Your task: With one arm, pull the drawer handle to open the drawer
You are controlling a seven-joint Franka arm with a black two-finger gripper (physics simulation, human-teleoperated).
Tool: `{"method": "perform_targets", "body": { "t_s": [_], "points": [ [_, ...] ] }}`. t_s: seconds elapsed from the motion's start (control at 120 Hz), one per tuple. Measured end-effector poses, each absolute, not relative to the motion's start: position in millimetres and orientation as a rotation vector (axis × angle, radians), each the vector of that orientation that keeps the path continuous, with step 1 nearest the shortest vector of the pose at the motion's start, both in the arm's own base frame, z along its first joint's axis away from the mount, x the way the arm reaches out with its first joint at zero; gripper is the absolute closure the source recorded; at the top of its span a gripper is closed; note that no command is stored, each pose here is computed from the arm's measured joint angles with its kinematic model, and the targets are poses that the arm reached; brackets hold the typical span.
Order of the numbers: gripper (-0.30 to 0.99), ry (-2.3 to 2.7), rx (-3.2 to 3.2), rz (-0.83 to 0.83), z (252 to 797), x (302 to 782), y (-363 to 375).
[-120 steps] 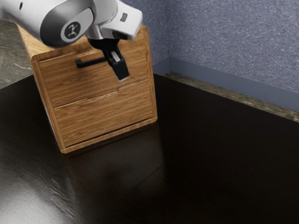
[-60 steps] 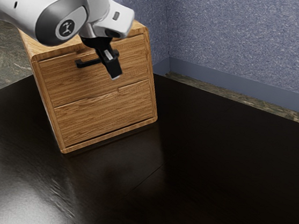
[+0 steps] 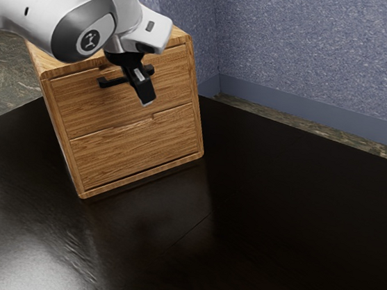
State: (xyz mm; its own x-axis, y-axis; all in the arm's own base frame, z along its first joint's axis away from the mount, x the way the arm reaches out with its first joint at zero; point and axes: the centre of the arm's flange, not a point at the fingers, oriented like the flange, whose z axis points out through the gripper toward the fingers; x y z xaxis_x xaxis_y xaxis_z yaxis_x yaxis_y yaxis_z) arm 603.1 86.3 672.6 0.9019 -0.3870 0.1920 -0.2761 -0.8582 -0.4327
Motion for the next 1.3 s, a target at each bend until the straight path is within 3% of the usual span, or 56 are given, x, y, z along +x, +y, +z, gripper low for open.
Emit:
{"method": "perform_targets", "body": {
  "t_s": [0.85,0.983,1.108,1.3],
  "points": [
    [0.00,0.469,-2.667,-0.359,653.9,621.8,105.7],
    [-0.01,0.476,-2.673,-0.352,652.9,618.8,100.3],
    [0.06,0.473,-2.678,-0.349,657.6,601.8,96.1],
    [-0.01,0.485,-2.680,-0.327,652.6,585.8,84.8]
  ]
}}
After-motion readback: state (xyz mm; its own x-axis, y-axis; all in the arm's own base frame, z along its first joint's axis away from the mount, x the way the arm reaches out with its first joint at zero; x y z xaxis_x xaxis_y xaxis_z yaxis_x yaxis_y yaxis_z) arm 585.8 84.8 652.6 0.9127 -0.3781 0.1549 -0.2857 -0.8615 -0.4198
